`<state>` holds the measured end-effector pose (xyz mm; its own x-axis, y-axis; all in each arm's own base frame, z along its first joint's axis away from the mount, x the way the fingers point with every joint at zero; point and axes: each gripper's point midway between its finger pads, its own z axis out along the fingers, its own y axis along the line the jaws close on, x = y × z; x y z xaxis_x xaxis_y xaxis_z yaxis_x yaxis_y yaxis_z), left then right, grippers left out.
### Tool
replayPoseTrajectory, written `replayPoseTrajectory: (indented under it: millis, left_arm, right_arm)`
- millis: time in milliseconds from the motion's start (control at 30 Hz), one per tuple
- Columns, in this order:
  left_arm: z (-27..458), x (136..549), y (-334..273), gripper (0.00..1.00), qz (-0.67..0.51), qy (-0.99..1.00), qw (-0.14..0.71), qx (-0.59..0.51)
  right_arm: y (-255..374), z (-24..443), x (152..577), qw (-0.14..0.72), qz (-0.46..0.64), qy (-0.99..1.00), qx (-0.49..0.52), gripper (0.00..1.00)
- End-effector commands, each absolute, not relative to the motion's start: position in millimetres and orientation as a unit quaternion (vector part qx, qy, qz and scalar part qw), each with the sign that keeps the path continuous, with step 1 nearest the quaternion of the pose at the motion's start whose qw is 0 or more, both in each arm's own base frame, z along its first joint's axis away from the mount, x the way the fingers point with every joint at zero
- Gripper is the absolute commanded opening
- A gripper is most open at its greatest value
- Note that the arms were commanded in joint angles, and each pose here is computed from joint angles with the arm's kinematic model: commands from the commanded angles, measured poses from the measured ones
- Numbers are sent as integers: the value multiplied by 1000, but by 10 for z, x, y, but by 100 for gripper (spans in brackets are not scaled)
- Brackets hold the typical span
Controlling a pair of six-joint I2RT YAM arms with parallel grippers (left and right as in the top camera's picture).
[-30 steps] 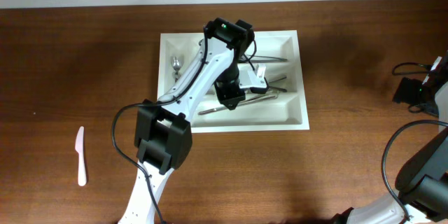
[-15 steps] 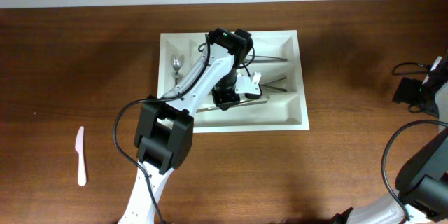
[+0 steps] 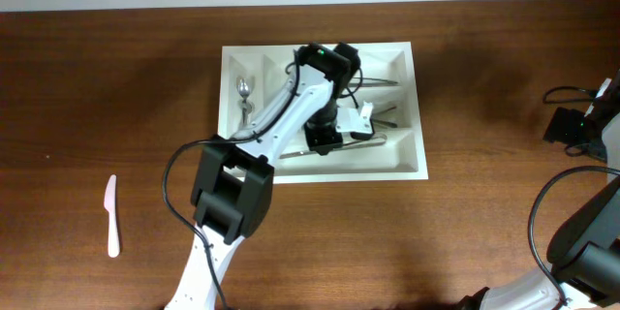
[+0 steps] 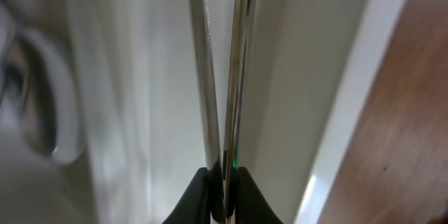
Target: Pack container
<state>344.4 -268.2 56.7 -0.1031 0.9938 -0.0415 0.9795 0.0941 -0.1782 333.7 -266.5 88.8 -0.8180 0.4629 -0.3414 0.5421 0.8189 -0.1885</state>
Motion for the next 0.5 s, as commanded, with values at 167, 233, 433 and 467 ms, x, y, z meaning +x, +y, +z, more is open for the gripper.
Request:
replayPoseTrajectory:
  millis: [167,233,433,467]
  left_arm:
    - [698,3329,-2829,2,93,-715,30,-692]
    - [698,3327,-2827,2,93,-715,31,-692]
    - [697,3329,-2826,9,93,-715,30,-692]
    - [698,3328,-2826,11,93,-715,31,-692]
  right_arm:
    - [-2647,909,3330,143,-141,943,264,99]
    - [-2646,909,3329,143,-141,944,264,99]
    - [-2646,909,3329,143,-141,943,264,99]
    - [-2646,909,3329,143,-141,944,264,99]
